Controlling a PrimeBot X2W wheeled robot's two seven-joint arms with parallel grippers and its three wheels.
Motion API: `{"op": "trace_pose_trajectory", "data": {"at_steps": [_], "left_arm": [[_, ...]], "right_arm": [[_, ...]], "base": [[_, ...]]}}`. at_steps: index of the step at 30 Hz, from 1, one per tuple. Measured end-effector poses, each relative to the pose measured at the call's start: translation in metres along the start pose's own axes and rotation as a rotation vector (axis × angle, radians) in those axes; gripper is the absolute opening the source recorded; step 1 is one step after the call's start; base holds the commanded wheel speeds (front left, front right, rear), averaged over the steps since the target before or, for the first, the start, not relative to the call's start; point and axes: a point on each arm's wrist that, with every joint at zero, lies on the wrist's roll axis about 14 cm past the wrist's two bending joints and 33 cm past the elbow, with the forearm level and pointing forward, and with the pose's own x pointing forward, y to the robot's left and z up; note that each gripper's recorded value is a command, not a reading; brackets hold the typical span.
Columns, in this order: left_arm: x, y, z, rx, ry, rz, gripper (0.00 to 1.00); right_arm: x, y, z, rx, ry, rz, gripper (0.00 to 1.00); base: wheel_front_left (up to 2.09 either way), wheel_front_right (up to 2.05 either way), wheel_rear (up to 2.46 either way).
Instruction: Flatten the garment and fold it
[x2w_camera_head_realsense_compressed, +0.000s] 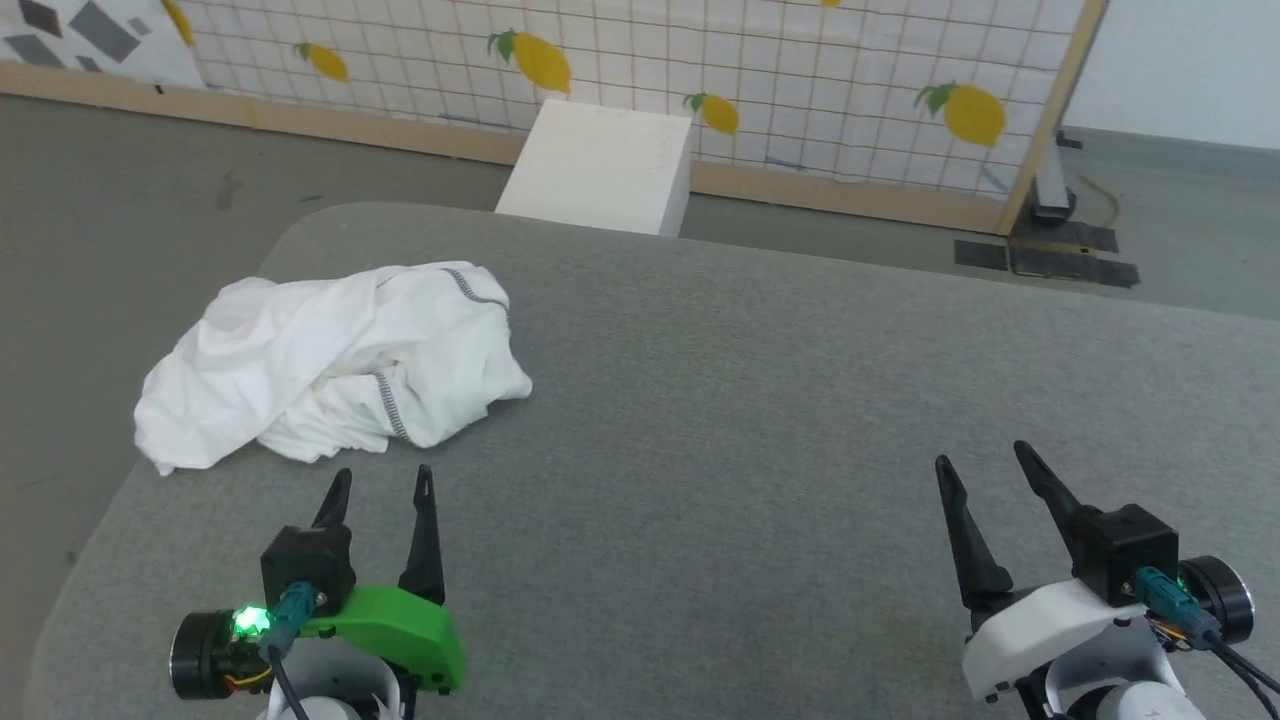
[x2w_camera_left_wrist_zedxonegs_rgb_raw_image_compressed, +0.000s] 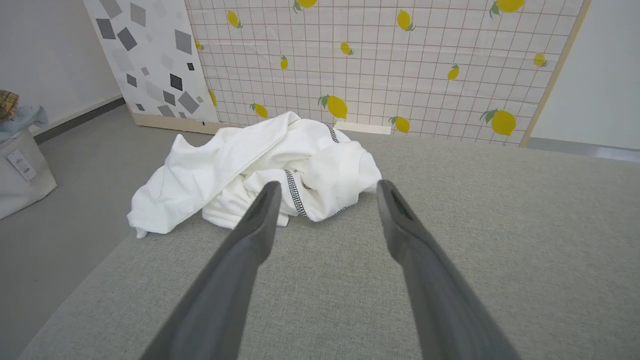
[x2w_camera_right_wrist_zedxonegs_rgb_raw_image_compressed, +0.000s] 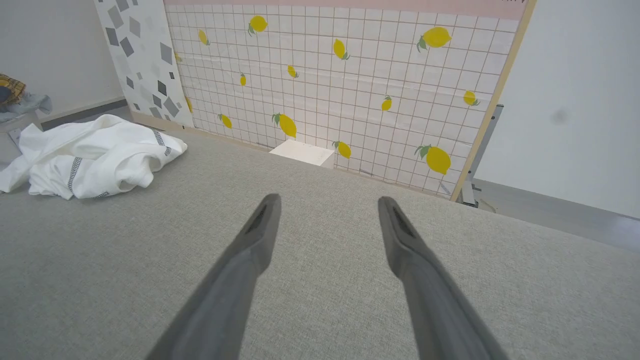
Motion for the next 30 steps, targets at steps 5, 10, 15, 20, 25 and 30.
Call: {"op": "trace_pose_trajectory", "data": {"at_steps": [5,10,15,20,25,30], "left_arm": [[-0.005,0.011,0.0,0.001,-0.007,0.035,1.0],[-0.01,0.022,0.002,0.002,-0.015,0.072,1.0],[-0.015,0.031,0.002,-0.005,-0.02,0.106,1.0],[-0.021,0.04,0.001,-0.003,-0.025,0.137,1.0],[-0.027,0.05,0.002,-0.014,-0.034,0.172,1.0],[-0.033,0.058,0.002,-0.021,-0.039,0.201,1.0]], "right_arm": [[0.007,0.011,0.0,0.001,0.0,0.035,1.0],[0.015,0.021,0.003,0.001,-0.014,0.069,1.0],[0.021,0.03,0.004,0.001,-0.019,0.096,1.0],[0.026,0.04,0.004,0.003,-0.024,0.128,1.0],[0.029,0.05,0.003,0.006,-0.024,0.157,1.0],[0.033,0.06,0.002,0.009,-0.022,0.187,1.0]], "base": [[0.0,0.0,0.0],[0.0,0.0,0.0],[0.0,0.0,0.0],[0.0,0.0,0.0],[0.0,0.0,0.0],[0.0,0.0,0.0]]}}
